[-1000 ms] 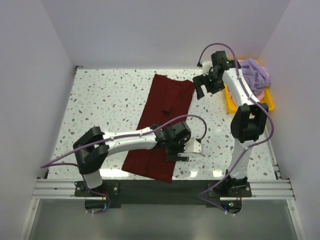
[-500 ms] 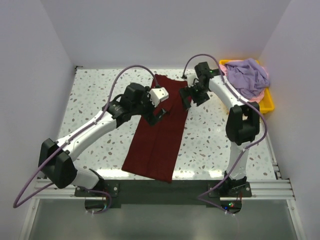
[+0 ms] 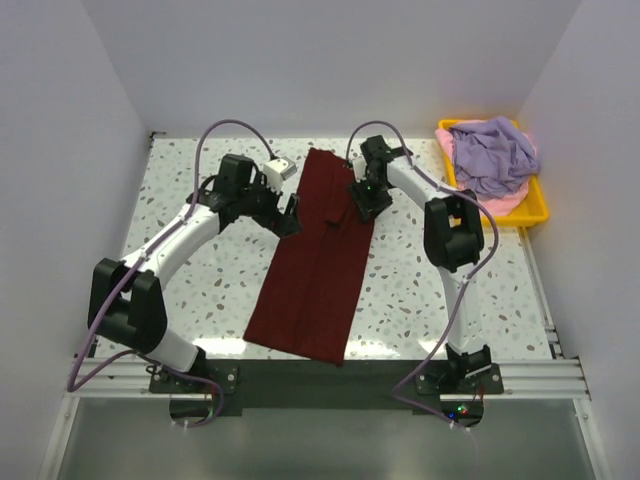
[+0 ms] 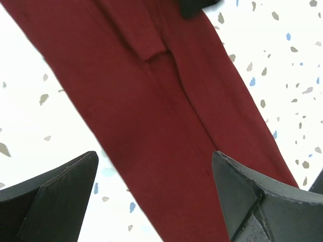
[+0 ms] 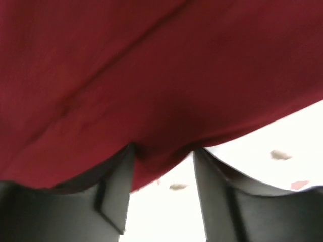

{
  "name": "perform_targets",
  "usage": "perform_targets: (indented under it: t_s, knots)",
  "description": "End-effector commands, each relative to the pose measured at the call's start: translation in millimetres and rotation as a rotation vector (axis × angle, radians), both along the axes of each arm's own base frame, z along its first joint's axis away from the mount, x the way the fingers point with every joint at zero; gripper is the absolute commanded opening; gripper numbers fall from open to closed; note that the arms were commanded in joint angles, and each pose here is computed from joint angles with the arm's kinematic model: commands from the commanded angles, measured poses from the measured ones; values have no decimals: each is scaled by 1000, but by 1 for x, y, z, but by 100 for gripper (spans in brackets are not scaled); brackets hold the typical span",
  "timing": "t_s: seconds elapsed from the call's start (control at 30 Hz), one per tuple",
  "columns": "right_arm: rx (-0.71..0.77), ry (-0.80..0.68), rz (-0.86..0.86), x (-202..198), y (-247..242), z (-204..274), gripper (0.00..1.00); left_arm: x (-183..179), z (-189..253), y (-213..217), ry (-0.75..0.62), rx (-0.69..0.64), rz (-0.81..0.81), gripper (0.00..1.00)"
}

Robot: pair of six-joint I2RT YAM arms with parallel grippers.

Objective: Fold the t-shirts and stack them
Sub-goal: Fold the tshirt

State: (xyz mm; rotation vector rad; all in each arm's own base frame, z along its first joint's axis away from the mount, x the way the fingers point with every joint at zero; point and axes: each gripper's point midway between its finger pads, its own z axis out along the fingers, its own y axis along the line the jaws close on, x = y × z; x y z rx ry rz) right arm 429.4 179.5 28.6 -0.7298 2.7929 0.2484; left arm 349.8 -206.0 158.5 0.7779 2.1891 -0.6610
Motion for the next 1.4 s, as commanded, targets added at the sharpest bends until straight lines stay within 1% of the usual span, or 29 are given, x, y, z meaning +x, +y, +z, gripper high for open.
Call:
perform_targets:
  t_s: [0.0,0.03,0.07,0.1,0.17,0.2,0.33,0.47,0.5,0.53,0.57,0.6,0.63,0.7,0.77,0.83,0.87,0.97,1.0,1.03,1.07,1.1,1.13,1.17,1.2,1.23,1.27,1.33,1.37]
  knots:
    - [-90,-115,-41,47,-11,-13,46,-6,3,-6,31,-78,-1,100]
    - [-101,-133,-40,55,-13,-13,36,-7,0,-5,40,-80,2,100]
    - [-100,-187,-45,73,-10,-2,34,-6,0,-4,36,-82,5,100]
    - [-145,-183,-51,79,-18,-16,32,-5,0,-2,40,-89,17,100]
    - [-165,-250,-47,104,-18,-5,32,-2,1,0,36,-100,26,100]
    - [-202,-254,-52,111,-26,-15,32,-1,0,1,32,-97,30,100]
    - [-279,-354,-12,142,-37,-10,32,7,0,5,30,-102,73,100]
    - [-322,-427,6,156,-43,5,47,15,0,10,5,-85,85,100]
    - [-318,-430,7,155,-44,10,60,17,2,11,-12,-77,81,100]
    - [-308,-434,6,154,-44,16,68,20,7,11,-39,-70,71,100]
    - [-280,-443,14,147,-43,34,75,21,11,12,-71,-57,48,100]
    - [-267,-463,16,146,-42,45,87,17,13,11,-87,-48,2,100]
    - [-262,-478,26,143,-43,58,92,7,15,10,-78,-29,-61,100]
    - [-222,-496,61,128,-39,93,99,2,27,18,-158,29,-114,100]
    - [-193,-537,96,116,-39,133,99,-7,41,28,-246,85,-154,100]
    - [-150,-547,138,100,-35,158,99,-19,51,31,-285,106,-206,100]
    - [-127,-592,139,89,-36,188,99,-23,64,33,-344,121,-231,100]
    - [-36,-632,174,65,-27,220,99,-33,84,35,-424,132,-273,100]
    - [26,-692,198,53,-19,249,99,-37,90,33,-449,130,-308,100]
    - [53,-677,218,45,-16,243,99,-47,91,29,-454,109,-368,100]
    - [89,-730,230,47,-10,251,99,-51,97,27,-512,120,-421,100]
    - [124,-777,245,38,-6,267,95,-53,101,25,-529,111,-441,100]
    - [165,-728,278,27,0,238,90,-56,104,21,-541,88,-463,100]
    - [184,-744,328,20,5,240,97,-58,106,19,-560,85,-487,100]
    - [220,-707,424,4,12,234,99,-60,106,17,-567,79,-513,100]
    - [261,-701,612,-20,22,232,99,-69,98,14,-537,64,-556,100]
    - [282,-612,679,-44,23,218,99,-75,88,9,-545,87,-623,100]
    - [294,-585,742,-69,26,218,99,-99,52,10,-486,135,-724,100]
    - [307,-508,754,-89,23,201,99,-108,46,10,-555,190,-785,100]
